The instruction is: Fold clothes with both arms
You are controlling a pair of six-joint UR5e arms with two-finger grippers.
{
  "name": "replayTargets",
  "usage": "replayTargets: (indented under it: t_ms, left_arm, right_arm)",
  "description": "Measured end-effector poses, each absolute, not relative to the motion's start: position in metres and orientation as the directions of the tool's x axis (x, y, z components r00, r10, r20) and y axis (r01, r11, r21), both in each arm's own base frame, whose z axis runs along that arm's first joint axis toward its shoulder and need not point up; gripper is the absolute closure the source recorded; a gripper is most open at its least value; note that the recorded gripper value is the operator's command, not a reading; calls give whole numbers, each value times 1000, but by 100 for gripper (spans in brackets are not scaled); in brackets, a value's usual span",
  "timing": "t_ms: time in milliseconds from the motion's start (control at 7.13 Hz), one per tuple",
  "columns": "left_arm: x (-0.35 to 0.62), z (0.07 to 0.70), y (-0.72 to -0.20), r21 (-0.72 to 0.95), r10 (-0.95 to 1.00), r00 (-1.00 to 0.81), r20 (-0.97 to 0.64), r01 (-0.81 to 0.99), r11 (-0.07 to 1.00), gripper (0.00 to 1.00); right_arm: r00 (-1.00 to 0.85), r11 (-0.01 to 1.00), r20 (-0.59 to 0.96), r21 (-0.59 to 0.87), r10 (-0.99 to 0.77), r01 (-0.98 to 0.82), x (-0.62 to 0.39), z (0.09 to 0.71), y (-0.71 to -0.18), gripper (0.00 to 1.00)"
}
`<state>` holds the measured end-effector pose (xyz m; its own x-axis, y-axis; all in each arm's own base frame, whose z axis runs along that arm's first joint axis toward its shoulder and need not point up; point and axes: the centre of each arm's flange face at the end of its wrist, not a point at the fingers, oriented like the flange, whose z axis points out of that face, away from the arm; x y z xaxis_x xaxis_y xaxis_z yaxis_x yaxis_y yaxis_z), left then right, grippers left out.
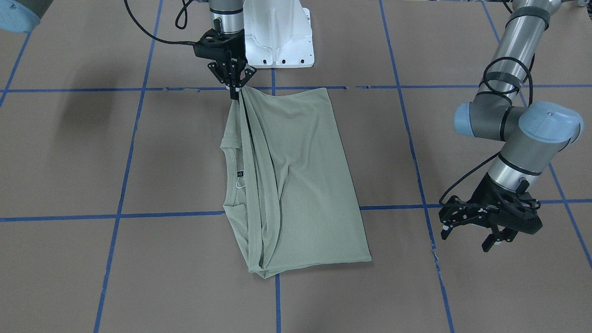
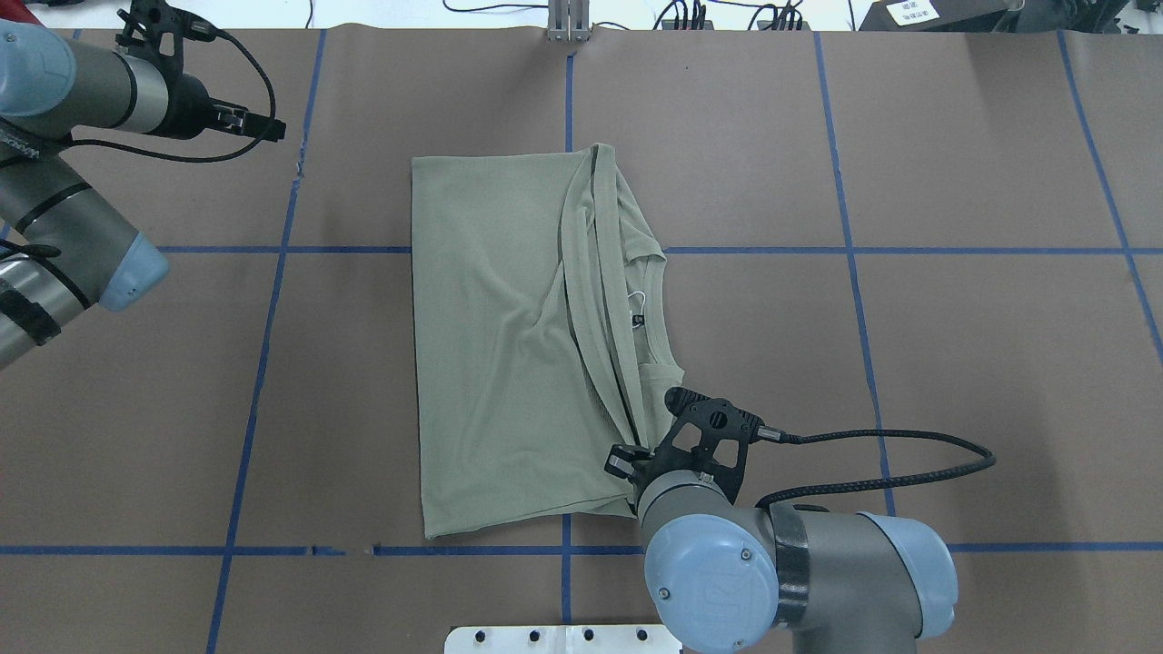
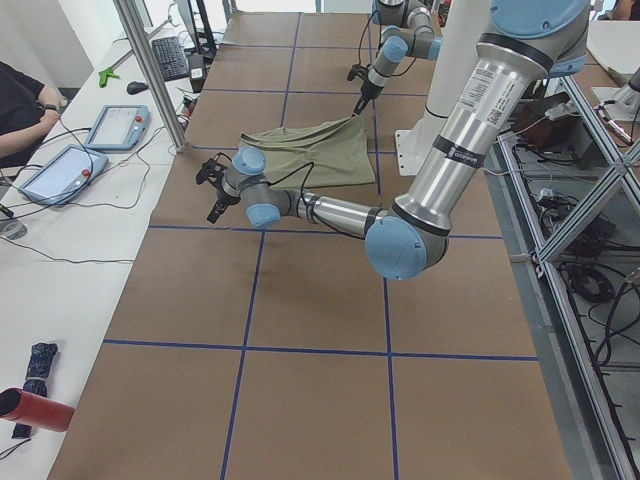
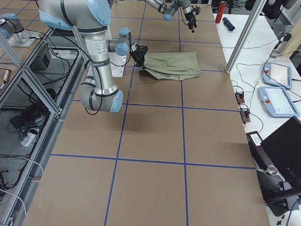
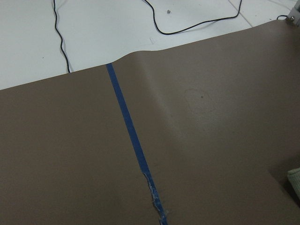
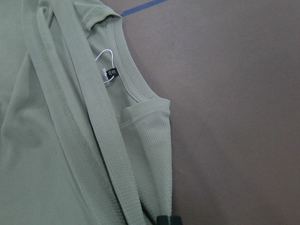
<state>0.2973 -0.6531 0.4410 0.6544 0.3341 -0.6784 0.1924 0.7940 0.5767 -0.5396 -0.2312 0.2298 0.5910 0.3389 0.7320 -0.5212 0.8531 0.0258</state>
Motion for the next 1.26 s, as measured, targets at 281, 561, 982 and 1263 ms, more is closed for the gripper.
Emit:
replayTargets:
  t_ms: [281, 561, 982, 1263]
  left_arm:
    - [297, 439, -653, 579, 337, 653, -679, 194, 792, 0]
    - [297, 435, -652, 583, 341, 650, -679, 195, 789, 0]
    - [296, 435, -651, 583, 341, 650, -679, 195, 789, 0]
    - [296, 437, -650, 582, 340, 650, -679, 194, 790, 0]
  right_arm:
    - [619, 871, 729, 65, 293, -487, -539, 230, -233, 0]
    - [679, 899, 715, 173, 167, -403, -532, 218, -268, 0]
    - [753, 922, 656, 268, 38, -280, -568, 196, -326, 51]
    - [785, 940, 616, 300, -61, -162, -585, 198, -331, 56]
